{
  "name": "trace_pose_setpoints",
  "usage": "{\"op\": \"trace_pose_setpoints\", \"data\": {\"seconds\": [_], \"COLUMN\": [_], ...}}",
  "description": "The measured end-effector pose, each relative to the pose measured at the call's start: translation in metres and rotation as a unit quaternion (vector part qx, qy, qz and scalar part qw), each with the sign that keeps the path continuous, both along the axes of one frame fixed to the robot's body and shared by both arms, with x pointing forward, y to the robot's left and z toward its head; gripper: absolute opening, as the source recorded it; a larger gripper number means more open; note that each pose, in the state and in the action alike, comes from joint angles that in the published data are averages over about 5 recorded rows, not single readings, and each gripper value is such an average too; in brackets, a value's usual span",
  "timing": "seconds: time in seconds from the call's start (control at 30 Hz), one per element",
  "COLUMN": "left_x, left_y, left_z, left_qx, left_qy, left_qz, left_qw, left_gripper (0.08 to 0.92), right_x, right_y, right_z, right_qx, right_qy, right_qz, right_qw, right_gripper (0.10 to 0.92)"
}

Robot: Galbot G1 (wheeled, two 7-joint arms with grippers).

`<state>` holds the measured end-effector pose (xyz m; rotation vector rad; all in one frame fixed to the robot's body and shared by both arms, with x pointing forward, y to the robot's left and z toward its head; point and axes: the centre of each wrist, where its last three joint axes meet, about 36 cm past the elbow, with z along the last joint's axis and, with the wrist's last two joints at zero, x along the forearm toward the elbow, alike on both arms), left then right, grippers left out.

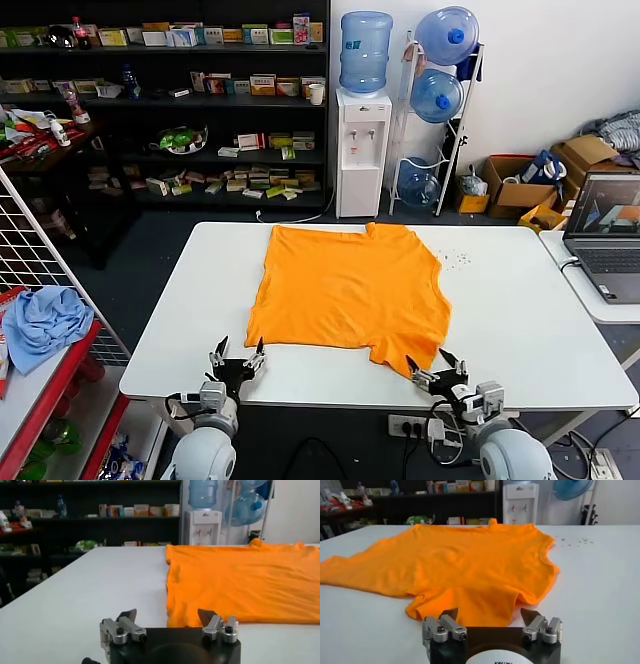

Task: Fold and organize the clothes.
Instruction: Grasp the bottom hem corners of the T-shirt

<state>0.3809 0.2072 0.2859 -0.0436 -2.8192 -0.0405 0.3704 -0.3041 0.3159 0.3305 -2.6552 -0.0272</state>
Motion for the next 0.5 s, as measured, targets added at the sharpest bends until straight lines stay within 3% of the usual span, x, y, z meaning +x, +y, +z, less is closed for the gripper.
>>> {"op": "trace_pose_setpoints", "data": {"seconds": [0.5], "left_x": [0.0020], "left_y": [0.0030], "left_z": [-0.0083], "left_qx": [-0.006], "left_qy": [0.015], "left_qz": [0.001], "left_qw": [1.000], "left_gripper": [0.403], "right_x": [0.0007], "right_y": [0.0058], "right_z": [-0.0023], "right_qx": [0.005], "right_qy": [-0.002], "right_qz": [-0.004], "right_qw": [1.000], "right_gripper": [0.316]}}
